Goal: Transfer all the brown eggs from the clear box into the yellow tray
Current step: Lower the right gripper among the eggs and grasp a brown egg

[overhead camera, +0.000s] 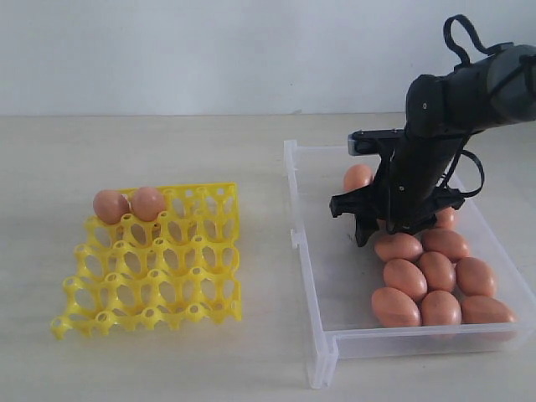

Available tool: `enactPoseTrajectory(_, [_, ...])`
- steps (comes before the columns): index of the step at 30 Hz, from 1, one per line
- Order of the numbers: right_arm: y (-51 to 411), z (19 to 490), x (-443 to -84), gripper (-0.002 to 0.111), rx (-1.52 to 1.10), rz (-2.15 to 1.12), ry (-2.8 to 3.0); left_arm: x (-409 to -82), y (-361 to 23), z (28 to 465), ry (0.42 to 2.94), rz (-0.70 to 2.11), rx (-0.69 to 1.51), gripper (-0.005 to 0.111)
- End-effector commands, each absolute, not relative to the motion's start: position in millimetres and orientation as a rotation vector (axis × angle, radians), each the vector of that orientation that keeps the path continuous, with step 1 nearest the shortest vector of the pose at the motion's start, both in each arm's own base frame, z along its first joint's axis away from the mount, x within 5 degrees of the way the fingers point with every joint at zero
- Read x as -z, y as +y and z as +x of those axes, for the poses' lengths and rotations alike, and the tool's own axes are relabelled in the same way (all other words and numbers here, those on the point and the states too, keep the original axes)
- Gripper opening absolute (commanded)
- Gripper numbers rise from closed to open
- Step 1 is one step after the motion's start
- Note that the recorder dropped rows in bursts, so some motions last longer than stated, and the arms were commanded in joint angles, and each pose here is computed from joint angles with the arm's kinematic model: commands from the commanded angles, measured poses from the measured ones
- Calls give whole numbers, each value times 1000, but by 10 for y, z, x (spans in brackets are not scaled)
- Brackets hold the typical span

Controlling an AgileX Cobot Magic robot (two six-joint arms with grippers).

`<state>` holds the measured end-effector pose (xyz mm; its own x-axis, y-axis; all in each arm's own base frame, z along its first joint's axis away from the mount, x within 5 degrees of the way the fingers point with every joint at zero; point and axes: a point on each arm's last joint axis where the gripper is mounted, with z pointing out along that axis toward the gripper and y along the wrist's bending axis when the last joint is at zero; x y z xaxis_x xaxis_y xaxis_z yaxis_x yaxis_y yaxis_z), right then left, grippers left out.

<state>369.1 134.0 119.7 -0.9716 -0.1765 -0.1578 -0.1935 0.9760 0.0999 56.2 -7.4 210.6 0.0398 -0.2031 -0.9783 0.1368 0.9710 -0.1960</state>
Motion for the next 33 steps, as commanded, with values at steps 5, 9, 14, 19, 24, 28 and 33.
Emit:
enactPoseTrajectory(5, [1325, 3642, -958, 54, -162, -298, 3046, -2132, -71, 557, 1488, -66, 276, 4])
enactPoseTrajectory(9, [1325, 3644, -958, 54, -162, -313, 3042, -2132, -71, 557, 1488, -66, 276, 4])
enactPoseTrajectory(14, [1333, 3675, -961, 54, -167, -317, 3006, -2132, -71, 557, 1488, -66, 276, 4])
enactPoseTrajectory(19, [1311, 3687, -960, 54, -125, -369, 2990, -2132, -71, 557, 1488, -66, 276, 4])
enactPoseTrajectory(24, [1246, 3690, -993, 54, -14, -447, 2980, -2132, -71, 557, 1488, -66, 276, 4])
enactPoseTrajectory(28, [1209, 3703, -1164, 54, 46, -505, 2931, -2132, -71, 557, 1488, -66, 276, 4])
enactPoseTrajectory(33, [1190, 3766, -1415, 54, 91, -570, 2787, -2132, -71, 557, 1488, -66, 276, 4])
